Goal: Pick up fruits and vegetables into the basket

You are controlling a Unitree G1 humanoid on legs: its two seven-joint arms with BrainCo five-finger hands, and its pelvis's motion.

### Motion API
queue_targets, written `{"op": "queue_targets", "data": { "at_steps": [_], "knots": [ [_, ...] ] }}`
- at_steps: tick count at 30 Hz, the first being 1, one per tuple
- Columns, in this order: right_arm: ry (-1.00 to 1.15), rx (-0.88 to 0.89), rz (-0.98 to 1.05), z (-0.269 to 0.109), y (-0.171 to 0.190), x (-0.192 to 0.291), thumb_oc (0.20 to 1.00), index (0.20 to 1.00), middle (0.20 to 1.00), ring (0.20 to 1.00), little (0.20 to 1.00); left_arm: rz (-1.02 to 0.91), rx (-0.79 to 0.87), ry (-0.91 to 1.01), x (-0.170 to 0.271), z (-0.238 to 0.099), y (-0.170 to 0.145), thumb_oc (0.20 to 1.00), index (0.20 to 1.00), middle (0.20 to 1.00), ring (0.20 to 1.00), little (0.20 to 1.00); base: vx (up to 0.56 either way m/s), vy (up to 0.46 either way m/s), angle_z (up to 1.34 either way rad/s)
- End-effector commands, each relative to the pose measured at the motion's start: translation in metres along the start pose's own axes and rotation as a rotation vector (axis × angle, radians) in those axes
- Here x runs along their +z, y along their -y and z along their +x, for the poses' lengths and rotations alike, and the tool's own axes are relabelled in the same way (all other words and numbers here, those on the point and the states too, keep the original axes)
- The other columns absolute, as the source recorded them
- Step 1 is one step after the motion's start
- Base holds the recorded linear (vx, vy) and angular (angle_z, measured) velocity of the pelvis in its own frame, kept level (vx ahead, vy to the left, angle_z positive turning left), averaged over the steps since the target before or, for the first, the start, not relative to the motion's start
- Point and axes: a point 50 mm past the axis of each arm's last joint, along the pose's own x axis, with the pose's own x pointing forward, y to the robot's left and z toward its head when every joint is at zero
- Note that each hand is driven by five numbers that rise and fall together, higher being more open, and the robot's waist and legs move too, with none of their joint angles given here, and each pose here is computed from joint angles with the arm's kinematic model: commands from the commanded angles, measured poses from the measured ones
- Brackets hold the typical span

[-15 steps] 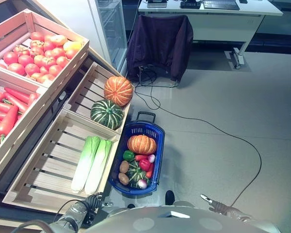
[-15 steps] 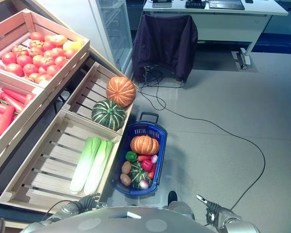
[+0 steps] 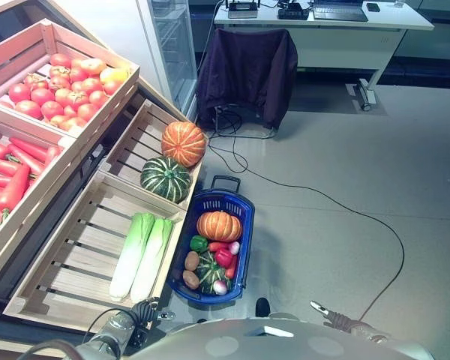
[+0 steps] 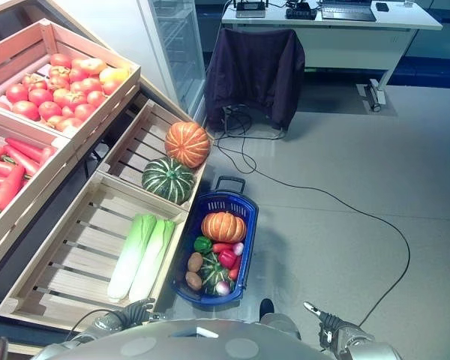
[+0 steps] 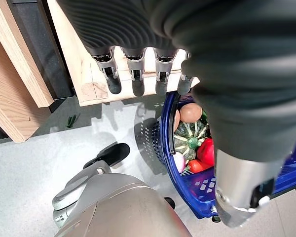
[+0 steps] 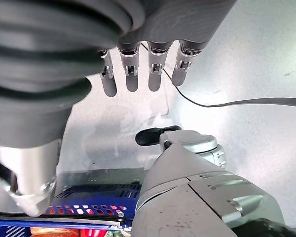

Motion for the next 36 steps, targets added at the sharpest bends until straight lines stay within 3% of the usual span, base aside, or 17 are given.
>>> {"op": "queue_targets", "data": {
  "at_steps": [1,23,36],
  "knots": [
    [0.011,-0.027,-0.011,-0.002,0.004,0.015,1.000,1.000,1.000,1.000,1.000,-0.033,0.014,0.002,0.012,0.002,-0.008,1.000,1.000,1.000,1.000,1.000,0.00,0.000,0.00],
    [0.023,-0.041,-0.015,-0.003,0.006,0.025,1.000,1.000,1.000,1.000,1.000,-0.068,0.027,0.017,0.012,0.003,-0.003,1.000,1.000,1.000,1.000,1.000,-0.03,0.004,0.01],
    [0.221,0.012,-0.004,-0.011,-0.015,0.086,1.000,1.000,1.000,1.000,1.000,-0.183,0.057,0.260,0.072,0.003,-0.022,1.000,1.000,1.000,1.000,1.000,-0.12,0.003,0.00]
  ]
}}
